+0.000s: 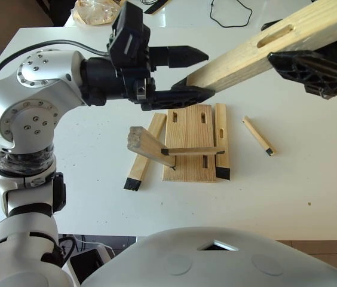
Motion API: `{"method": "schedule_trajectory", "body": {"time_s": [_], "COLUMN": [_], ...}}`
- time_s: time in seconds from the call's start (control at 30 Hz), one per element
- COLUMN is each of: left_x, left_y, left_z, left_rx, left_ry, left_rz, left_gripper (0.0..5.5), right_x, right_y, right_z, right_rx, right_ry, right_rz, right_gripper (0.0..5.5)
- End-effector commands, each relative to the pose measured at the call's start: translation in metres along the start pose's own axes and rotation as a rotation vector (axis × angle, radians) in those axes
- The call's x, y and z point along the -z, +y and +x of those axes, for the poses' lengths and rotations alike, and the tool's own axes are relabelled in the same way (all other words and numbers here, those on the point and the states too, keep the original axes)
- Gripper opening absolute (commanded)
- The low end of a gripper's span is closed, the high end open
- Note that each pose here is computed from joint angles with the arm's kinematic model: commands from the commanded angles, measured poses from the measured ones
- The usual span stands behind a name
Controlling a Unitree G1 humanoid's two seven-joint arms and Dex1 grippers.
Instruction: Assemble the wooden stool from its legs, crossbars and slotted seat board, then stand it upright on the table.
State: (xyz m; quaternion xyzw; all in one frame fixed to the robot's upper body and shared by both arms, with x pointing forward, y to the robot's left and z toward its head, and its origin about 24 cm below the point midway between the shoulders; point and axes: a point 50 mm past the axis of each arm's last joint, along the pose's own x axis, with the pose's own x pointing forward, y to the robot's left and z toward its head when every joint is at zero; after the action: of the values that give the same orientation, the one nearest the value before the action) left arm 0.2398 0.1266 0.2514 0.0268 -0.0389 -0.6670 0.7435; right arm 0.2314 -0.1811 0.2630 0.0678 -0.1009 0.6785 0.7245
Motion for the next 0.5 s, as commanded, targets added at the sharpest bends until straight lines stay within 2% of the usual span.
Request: {"method": "schedule_trajectory", "body": {"time_s": [0.03, 0.07, 0.23, 0.37, 0.5], "left_x": [0.002, 0.004, 0.019, 0.051, 0.080], "left_y": [0.021, 0.024, 0.029, 0.027, 0.016], "left_z": [-0.010, -0.013, -0.029, -0.076, -0.108], "left_rx": [-0.180, -0.197, -0.256, -0.382, -0.412], "left_ry": [0.003, 0.015, 0.092, 0.300, 0.465], "left_rz": [0.038, 0.042, 0.061, 0.105, 0.092], "left_gripper": [3.97, 4.14, 4.16, 4.16, 4.16], "right_x": [-0.005, -0.006, 0.002, 0.036, 0.058], "right_y": [-0.007, -0.009, -0.023, -0.016, 0.006], "right_z": [-0.005, -0.009, -0.030, -0.048, -0.052], "right_rx": [0.046, 0.069, 0.192, 0.168, 0.091], "right_ry": [0.035, 0.046, 0.171, 0.426, 0.535], "right_rz": [-0.072, -0.082, -0.148, -0.156, -0.119], "right_gripper": [2.03, 2.03, 2.03, 2.03, 2.03]}}
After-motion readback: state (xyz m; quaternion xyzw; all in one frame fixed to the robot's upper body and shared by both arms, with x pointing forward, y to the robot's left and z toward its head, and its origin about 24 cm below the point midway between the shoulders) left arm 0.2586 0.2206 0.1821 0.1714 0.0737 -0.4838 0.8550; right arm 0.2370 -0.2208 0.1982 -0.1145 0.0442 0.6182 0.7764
